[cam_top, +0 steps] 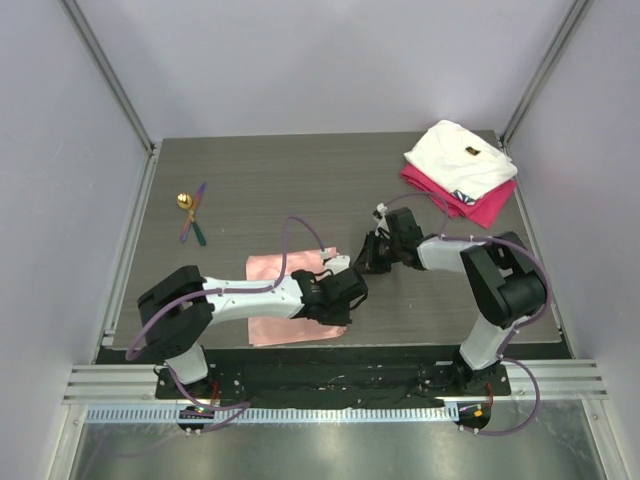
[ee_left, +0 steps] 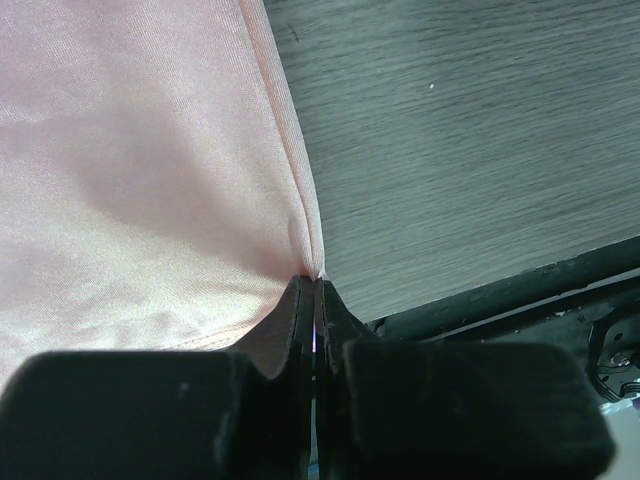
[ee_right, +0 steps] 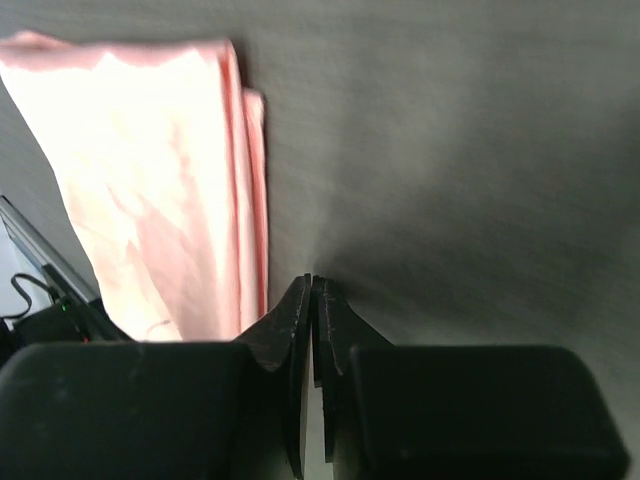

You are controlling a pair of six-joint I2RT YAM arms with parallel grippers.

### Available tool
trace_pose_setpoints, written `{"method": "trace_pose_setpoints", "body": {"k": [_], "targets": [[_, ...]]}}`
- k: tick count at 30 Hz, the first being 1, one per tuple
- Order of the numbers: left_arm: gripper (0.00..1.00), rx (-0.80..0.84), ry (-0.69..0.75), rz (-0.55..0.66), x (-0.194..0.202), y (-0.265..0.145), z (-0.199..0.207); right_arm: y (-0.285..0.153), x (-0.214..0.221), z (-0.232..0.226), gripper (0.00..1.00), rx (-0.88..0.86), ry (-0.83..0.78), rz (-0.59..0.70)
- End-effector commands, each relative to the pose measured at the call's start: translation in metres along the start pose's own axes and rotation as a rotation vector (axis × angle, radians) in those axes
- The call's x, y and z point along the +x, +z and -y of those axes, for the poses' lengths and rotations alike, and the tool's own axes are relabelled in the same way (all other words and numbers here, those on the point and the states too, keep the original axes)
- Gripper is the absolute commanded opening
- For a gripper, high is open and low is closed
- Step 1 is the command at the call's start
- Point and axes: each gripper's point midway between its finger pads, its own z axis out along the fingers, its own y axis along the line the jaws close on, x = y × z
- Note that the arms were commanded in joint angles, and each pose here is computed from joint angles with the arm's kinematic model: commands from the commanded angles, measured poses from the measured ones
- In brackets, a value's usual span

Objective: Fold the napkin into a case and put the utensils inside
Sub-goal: Smooth out the lower triangle-folded napkin at the center of the board.

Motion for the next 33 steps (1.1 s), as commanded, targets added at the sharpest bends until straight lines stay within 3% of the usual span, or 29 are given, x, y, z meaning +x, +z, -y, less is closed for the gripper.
{"method": "trace_pose_setpoints", "body": {"k": [1,13,25,33], "targets": [[0.03,0.027,0.007,0.048,-0.014,-0.012,0.011,-0.022,0.024,-0.003,0.11,-0.033,0.024,0.005],[0.04,0.032,0.014,0.054,-0.020,-0.011,0.020,-0.035,0.111,-0.030,0.05,-0.154,0.076,-0.051],[0.06,0.025,0.045,0.042,-0.022,-0.001,0.029,-0.041,0.143,-0.040,0.04,-0.243,0.166,-0.046],[0.34,0.069,0.047,0.053,-0.030,-0.017,0.033,-0.052,0.146,-0.002,0.06,-0.024,0.098,-0.009]]}}
